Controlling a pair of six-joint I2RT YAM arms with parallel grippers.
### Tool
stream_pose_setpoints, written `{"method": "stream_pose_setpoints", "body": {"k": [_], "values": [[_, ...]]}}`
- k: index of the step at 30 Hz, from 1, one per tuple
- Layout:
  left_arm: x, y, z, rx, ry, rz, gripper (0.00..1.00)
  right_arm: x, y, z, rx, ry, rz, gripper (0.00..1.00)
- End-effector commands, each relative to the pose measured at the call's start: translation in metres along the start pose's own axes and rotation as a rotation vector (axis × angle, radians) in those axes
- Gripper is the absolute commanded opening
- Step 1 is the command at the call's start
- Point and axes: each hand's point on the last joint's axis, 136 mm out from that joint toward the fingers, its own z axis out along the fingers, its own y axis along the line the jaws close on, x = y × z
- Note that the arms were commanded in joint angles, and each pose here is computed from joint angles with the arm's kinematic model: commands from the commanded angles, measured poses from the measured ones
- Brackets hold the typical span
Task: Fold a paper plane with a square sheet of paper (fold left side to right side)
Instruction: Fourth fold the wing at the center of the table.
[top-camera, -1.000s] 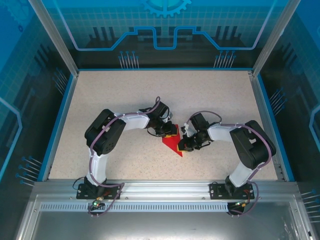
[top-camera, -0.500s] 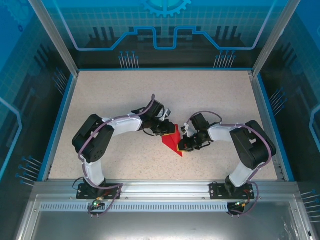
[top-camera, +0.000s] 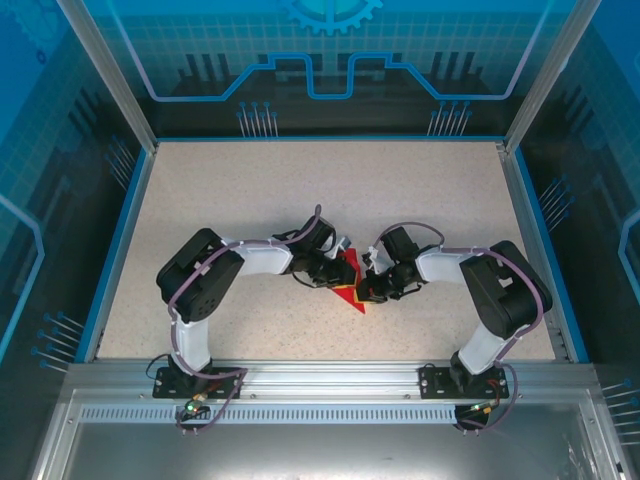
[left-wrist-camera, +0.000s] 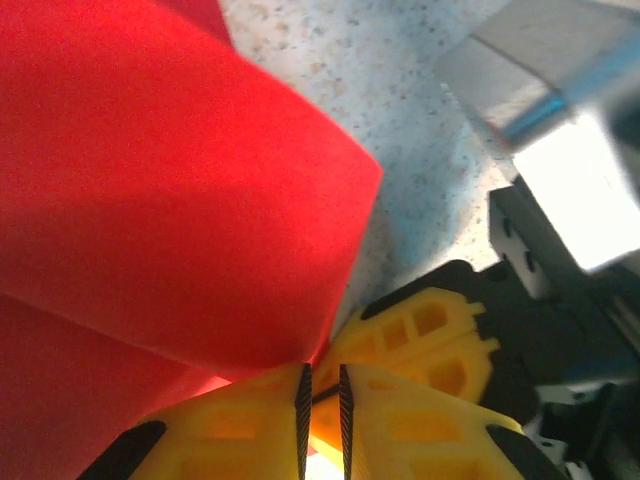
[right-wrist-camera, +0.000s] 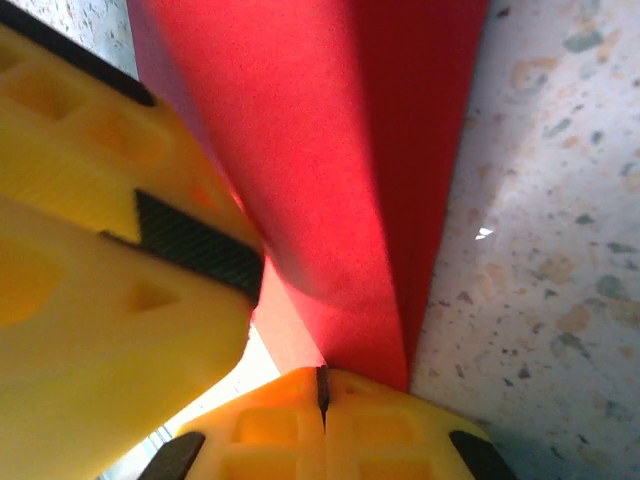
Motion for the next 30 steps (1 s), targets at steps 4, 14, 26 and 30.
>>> {"method": "stream_pose_setpoints", "body": {"k": [4,14,26,30], "values": [[-0.004,0.019,0.011,-0.064,0.001,0.017,0.16,0.037,-0.060,0.005,0.245,0.102,0.109,0.00],[-0.027,0.045,0.003,-0.165,-0.053,0.020,0.12,0.041,-0.063,0.002,0.277,0.113,0.100,0.00],[-0.071,0.053,-0.016,-0.186,-0.117,0.055,0.13,0.046,-0.062,0.001,0.274,0.117,0.100,0.00],[-0.081,0.062,-0.021,-0.203,-0.135,0.056,0.13,0.047,-0.062,0.000,0.272,0.116,0.099,0.00]]}}
